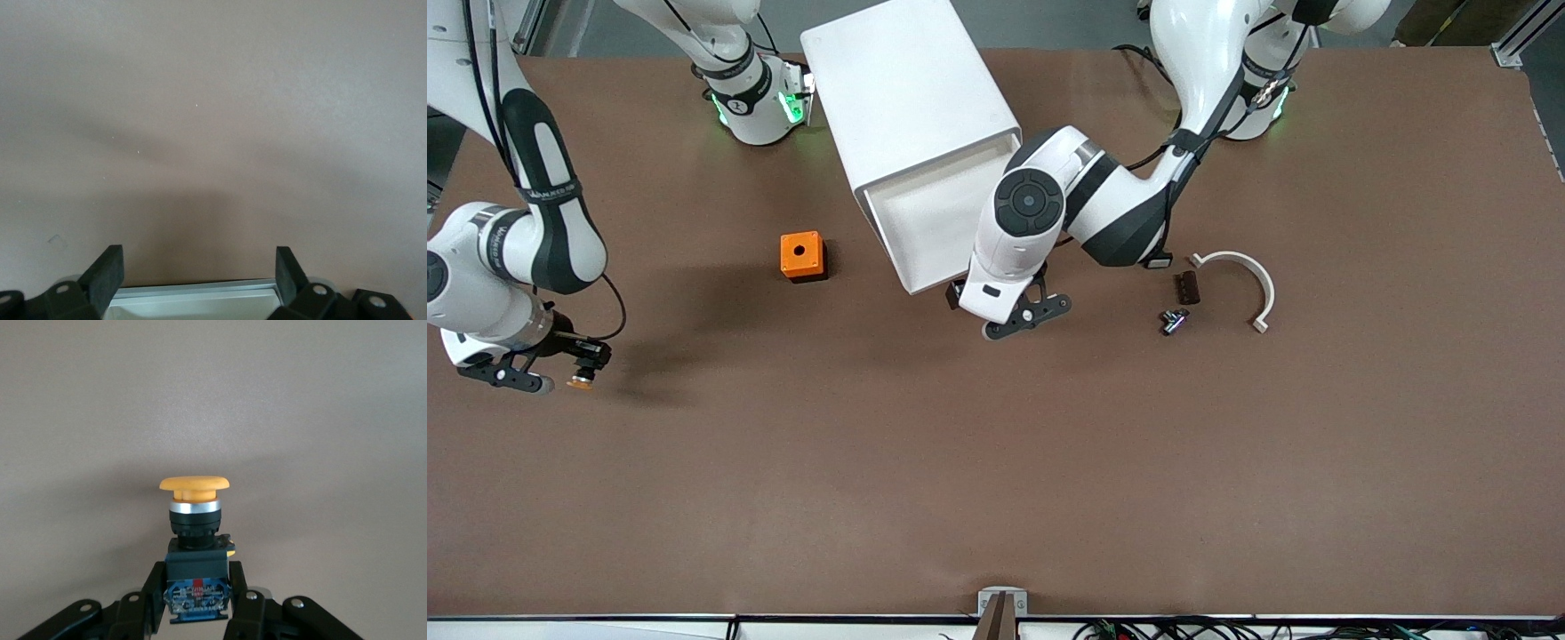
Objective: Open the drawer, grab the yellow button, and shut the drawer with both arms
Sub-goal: 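Carry the button away with the right gripper while the left gripper pushes the drawer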
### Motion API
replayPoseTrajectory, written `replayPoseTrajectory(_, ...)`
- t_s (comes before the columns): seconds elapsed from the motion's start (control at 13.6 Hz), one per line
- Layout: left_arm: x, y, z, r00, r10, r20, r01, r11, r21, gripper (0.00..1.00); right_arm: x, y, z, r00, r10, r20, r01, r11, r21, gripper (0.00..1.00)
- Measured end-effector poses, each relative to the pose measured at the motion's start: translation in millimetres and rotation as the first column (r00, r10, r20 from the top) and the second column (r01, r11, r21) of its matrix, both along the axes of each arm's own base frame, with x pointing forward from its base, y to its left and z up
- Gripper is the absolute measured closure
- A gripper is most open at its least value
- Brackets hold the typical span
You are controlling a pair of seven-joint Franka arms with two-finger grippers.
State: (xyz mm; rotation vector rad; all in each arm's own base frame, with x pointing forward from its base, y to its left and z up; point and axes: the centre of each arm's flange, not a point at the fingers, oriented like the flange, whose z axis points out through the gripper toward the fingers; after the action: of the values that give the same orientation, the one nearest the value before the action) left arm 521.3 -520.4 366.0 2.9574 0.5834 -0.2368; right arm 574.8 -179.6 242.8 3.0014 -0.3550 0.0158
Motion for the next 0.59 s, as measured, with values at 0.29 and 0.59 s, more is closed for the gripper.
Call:
replayPoseTrajectory(0.29, -17, -14, -5, 1.000, -0.030, -0.008, 0.030, 1.000, 0.008, 0.00, 1, 5, -19, 0.999, 0.018, 0.030, -0.017, 1.000, -0.005, 0.59)
replayPoseTrajectory(0.59, -25, -21, -6, 0.999, -0.045, -0.009, 0.045, 0.999, 0.008, 0.00, 5, 13, -29, 0.996, 0.075, 0.049, -0.075, 0.997, -0.007, 0.59)
